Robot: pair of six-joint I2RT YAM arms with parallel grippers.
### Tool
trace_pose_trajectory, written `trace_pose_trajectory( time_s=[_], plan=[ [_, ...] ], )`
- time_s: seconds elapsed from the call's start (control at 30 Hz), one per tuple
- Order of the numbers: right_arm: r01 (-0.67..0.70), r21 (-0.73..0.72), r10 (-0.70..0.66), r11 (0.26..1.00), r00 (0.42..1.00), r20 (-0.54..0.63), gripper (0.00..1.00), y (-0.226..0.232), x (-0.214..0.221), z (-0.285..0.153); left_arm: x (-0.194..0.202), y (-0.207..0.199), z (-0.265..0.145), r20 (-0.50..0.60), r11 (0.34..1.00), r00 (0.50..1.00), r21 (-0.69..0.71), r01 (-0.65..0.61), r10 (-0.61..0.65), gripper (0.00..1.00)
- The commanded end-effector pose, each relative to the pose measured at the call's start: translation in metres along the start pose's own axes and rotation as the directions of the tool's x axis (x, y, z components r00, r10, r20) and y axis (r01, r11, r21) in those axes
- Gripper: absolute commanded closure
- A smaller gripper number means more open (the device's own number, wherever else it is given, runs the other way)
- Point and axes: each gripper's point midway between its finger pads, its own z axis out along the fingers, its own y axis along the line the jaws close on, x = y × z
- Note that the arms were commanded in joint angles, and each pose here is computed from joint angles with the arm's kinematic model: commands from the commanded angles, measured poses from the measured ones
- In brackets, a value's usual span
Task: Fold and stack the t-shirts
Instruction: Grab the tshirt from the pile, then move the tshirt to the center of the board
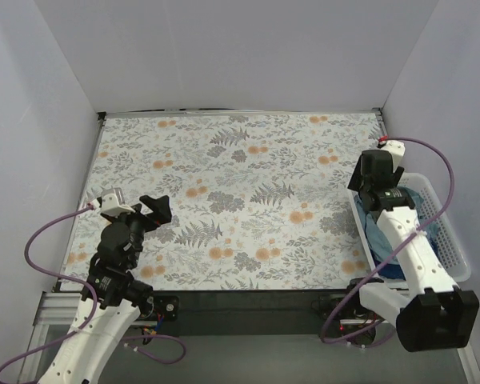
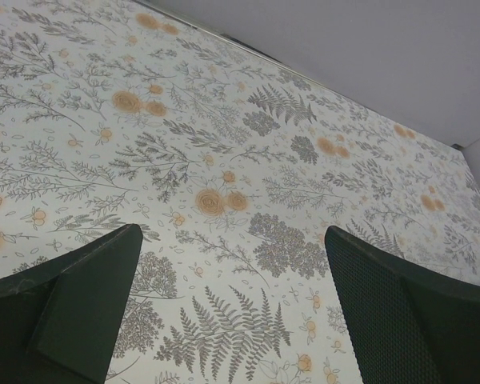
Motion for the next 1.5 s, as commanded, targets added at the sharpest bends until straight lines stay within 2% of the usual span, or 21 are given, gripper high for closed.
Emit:
trace_pose_trajectory(
  time_s=[0.0, 0.1, 0.2, 0.37, 0.47, 0.67, 0.7, 0.73, 0.8, 0.83, 0.87, 1.03, 1.07, 1.13, 1.17, 1.2, 1.3, 1.33, 1.4, 1.43, 1.47],
  plan=[
    [-0.028, 0.117, 0.024, 0.993, 0.999, 0.032, 0.31, -0.015, -0.025, 0.019, -0.004, 0.004, -0.001, 0.032, 1.000, 0.999, -0.012, -0.010, 0.010, 0.02],
    [0.057, 0.045, -0.054, 0.997, 0.996, -0.076, 0.34, -0.001, -0.008, 0.048, -0.006, 0.003, -0.002, 0.043, 1.000, 0.999, -0.005, -0.008, 0.008, 0.02],
    [0.106, -0.021, -0.108, 0.994, 0.987, -0.117, 0.38, 0.006, 0.005, 0.062, -0.006, 0.002, -0.003, 0.043, 1.000, 0.999, 0.002, -0.010, 0.010, 0.02],
    [0.083, -0.117, -0.098, 0.990, 0.987, -0.131, 0.51, 0.012, 0.020, 0.076, -0.006, 0.001, -0.003, 0.046, 1.000, 0.999, 0.008, -0.010, 0.010, 0.02],
    [0.076, -0.156, -0.099, 0.985, 0.984, -0.150, 0.53, 0.015, 0.031, 0.083, -0.004, 0.001, -0.002, 0.039, 1.000, 0.999, 0.010, -0.016, 0.015, 0.02],
    [0.063, -0.155, -0.092, 0.986, 0.978, -0.189, 0.62, 0.010, 0.053, 0.093, -0.003, 0.000, -0.002, 0.034, 1.000, 0.999, 0.016, -0.019, 0.019, 0.02],
    [0.062, -0.155, -0.091, 0.986, 0.977, -0.191, 0.66, 0.010, 0.055, 0.093, -0.002, 0.000, -0.002, 0.032, 1.000, 0.999, 0.015, -0.020, 0.020, 0.02],
    [0.060, -0.153, -0.089, 0.986, 0.978, -0.189, 0.77, 0.009, 0.055, 0.093, -0.003, 0.000, -0.002, 0.033, 1.000, 0.999, 0.015, -0.020, 0.019, 0.02],
    [0.052, -0.172, -0.080, 0.984, 0.983, -0.165, 0.93, 0.012, 0.046, 0.086, -0.002, -0.001, -0.002, 0.029, 1.000, 0.999, 0.019, -0.022, 0.022, 0.02],
    [0.050, -0.181, -0.079, 0.982, 0.985, -0.155, 0.99, 0.013, 0.039, 0.080, -0.002, -0.001, -0.001, 0.028, 1.000, 0.999, 0.019, -0.021, 0.021, 0.02],
    [0.047, -0.179, -0.073, 0.983, 0.987, -0.140, 0.99, 0.013, 0.031, 0.074, -0.001, -0.001, -0.001, 0.024, 1.000, 0.999, 0.021, -0.024, 0.023, 0.02],
    [0.058, -0.235, -0.051, 0.970, 0.998, 0.033, 0.99, 0.031, -0.058, 0.017, 0.000, -0.001, 0.000, 0.020, 0.999, 0.999, 0.022, -0.028, 0.027, 0.02],
    [0.078, -0.272, -0.052, 0.959, 0.994, 0.101, 0.99, 0.044, -0.094, -0.009, 0.001, -0.001, 0.000, 0.015, 0.999, 0.999, 0.021, -0.030, 0.029, 0.02],
    [0.126, -0.346, -0.069, 0.930, 0.983, 0.171, 0.99, 0.075, -0.128, -0.042, 0.002, -0.001, 0.001, 0.013, 0.999, 0.999, 0.020, -0.031, 0.030, 0.02],
    [0.138, -0.392, -0.030, 0.909, 0.963, 0.269, 0.99, 0.089, -0.172, -0.077, 0.002, -0.001, 0.001, 0.011, 0.999, 0.999, 0.018, -0.030, 0.030, 0.02],
    [0.163, -0.425, -0.044, 0.890, 0.960, 0.275, 0.99, 0.105, -0.178, -0.087, 0.001, -0.001, 0.001, 0.013, 0.999, 0.999, 0.015, -0.031, 0.031, 0.02],
    [0.249, -0.596, -0.010, 0.763, 0.927, 0.374, 0.99, 0.177, -0.210, -0.157, 0.003, 0.000, 0.002, 0.008, 0.999, 0.999, 0.011, -0.032, 0.032, 0.02],
    [0.291, -0.663, -0.009, 0.690, 0.919, 0.394, 0.99, 0.208, -0.205, -0.190, 0.003, 0.001, 0.002, 0.008, 0.999, 0.999, 0.007, -0.032, 0.032, 0.02],
    [0.331, -0.716, -0.004, 0.614, 0.909, 0.417, 0.99, 0.249, -0.207, -0.218, 0.003, 0.001, 0.003, 0.008, 0.999, 0.999, 0.004, -0.033, 0.033, 0.02],
    [0.364, -0.770, -0.021, 0.524, 0.909, 0.416, 0.99, 0.276, -0.190, -0.245, 0.003, 0.001, 0.003, 0.008, 1.000, 0.999, 0.004, -0.031, 0.031, 0.02],
    [0.377, -0.790, -0.037, 0.483, 0.910, 0.412, 0.96, 0.291, -0.180, -0.255, 0.003, 0.001, 0.003, 0.007, 0.999, 0.999, 0.002, -0.033, 0.033, 0.02]
  ],
)
